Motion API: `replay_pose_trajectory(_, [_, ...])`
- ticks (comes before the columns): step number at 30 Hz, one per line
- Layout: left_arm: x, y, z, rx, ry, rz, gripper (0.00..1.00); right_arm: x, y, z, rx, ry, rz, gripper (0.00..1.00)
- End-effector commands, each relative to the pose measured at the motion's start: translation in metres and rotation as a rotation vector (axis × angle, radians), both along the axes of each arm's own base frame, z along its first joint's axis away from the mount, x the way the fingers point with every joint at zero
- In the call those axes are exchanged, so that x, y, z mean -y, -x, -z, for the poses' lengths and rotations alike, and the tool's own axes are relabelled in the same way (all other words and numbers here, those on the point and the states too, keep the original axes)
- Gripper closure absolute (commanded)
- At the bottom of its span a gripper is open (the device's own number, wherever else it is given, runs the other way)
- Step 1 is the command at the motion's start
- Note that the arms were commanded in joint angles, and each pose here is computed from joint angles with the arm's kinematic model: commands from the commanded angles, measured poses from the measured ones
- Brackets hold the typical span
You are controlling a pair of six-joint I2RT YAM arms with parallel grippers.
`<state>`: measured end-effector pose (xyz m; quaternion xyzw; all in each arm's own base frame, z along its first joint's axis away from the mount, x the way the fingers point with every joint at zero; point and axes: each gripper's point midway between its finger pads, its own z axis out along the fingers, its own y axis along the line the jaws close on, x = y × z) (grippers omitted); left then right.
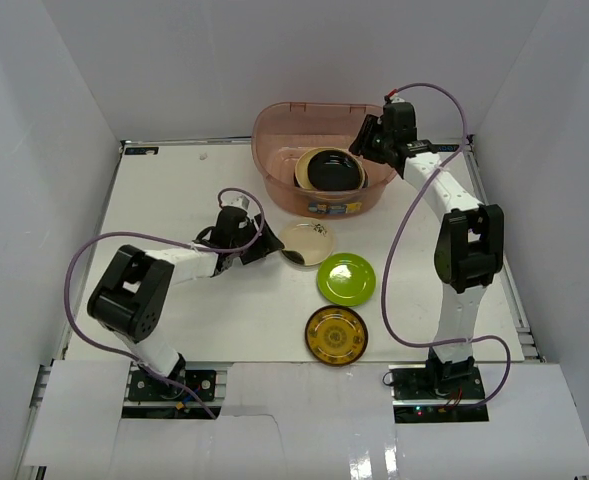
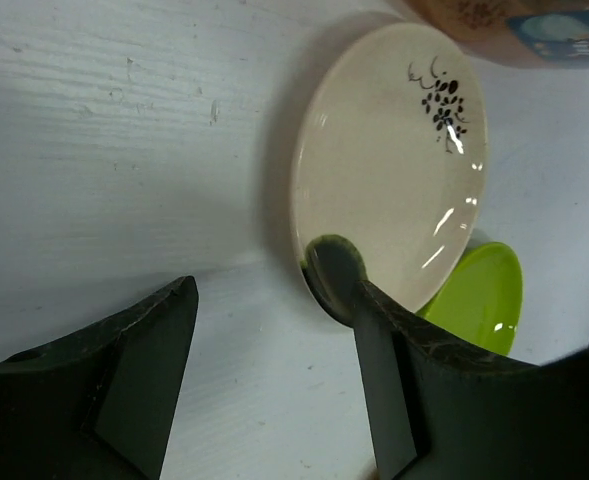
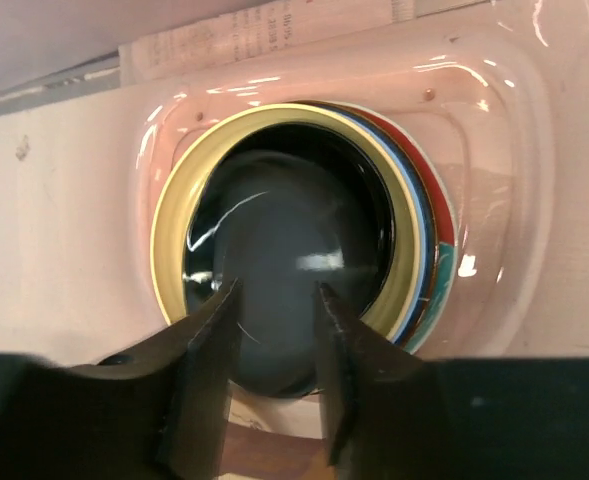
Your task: Place the plates into the plastic bin on the countertop
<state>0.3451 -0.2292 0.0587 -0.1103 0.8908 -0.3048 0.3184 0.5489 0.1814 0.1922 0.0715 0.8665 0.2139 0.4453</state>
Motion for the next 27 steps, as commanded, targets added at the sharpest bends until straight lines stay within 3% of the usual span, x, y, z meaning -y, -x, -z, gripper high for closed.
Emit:
replay_pose_trajectory(1, [0.018,-0.019,-0.019,0.052,0.076,0.026,0.27,-0.006,0.001,-0.061,0.122,-0.004,-0.045,0.47])
replay_pose_trajectory(4, [0.021,-0.026,-0.010,0.040,0.070,0.023,0.30,-0.006,0.021,-0.089,0.171,0.000,-0.074,0.35])
replay_pose_trajectory(6, [0.022,-0.028,-0.001,0.022,0.061,0.019,0.31,-0.004,0.044,-0.075,0.138,0.011,-0.096,0.35])
replay_pose_trajectory(7, [0.023,-0.031,-0.001,0.024,0.063,0.018,0.33,-0.005,0.064,-0.105,0.216,-0.005,-0.110,0.37])
replay_pose_trajectory(8, [0.025,-0.032,0.001,0.019,0.063,0.018,0.34,-0.003,0.087,-0.057,0.134,0.009,-0.119,0.39])
replay_pose_trajectory(9, [0.025,-0.033,0.007,0.006,0.059,0.018,0.35,-0.003,0.104,-0.051,0.143,0.001,-0.129,0.41])
replay_pose_trajectory(10, [0.028,-0.034,0.009,0.000,0.060,0.024,0.36,-0.004,0.127,-0.075,0.235,-0.030,-0.141,0.48])
replay_pose_trajectory(14, [0.032,-0.038,0.021,-0.021,0.051,0.031,0.49,0.013,0.208,0.004,0.090,-0.055,-0.154,0.65])
replay_pose_trajectory(15, [0.034,-0.039,0.021,-0.021,0.051,0.033,0.58,0.018,0.235,0.029,0.046,-0.061,-0.166,0.66])
replay_pose_trajectory(17, [0.033,-0.040,0.025,-0.029,0.043,0.024,0.67,0.023,0.264,0.055,-0.031,-0.051,-0.189,0.60])
replay_pose_trajectory(18, [0.032,-0.041,0.024,-0.027,0.042,0.020,0.86,0.028,0.275,0.058,-0.031,-0.040,-0.188,0.56])
replay_pose_trajectory(20, [0.028,-0.043,0.021,-0.018,0.027,0.000,1.00,0.039,0.298,0.086,-0.099,-0.013,-0.164,0.39])
replay_pose_trajectory(22, [0.025,-0.039,0.019,-0.015,0.015,-0.002,1.00,0.047,0.316,0.110,-0.137,-0.013,-0.138,0.26])
replay_pose_trajectory(27, [0.013,-0.021,-0.021,0.056,0.031,0.000,1.00,0.043,0.335,0.145,-0.219,-0.089,-0.126,0.25])
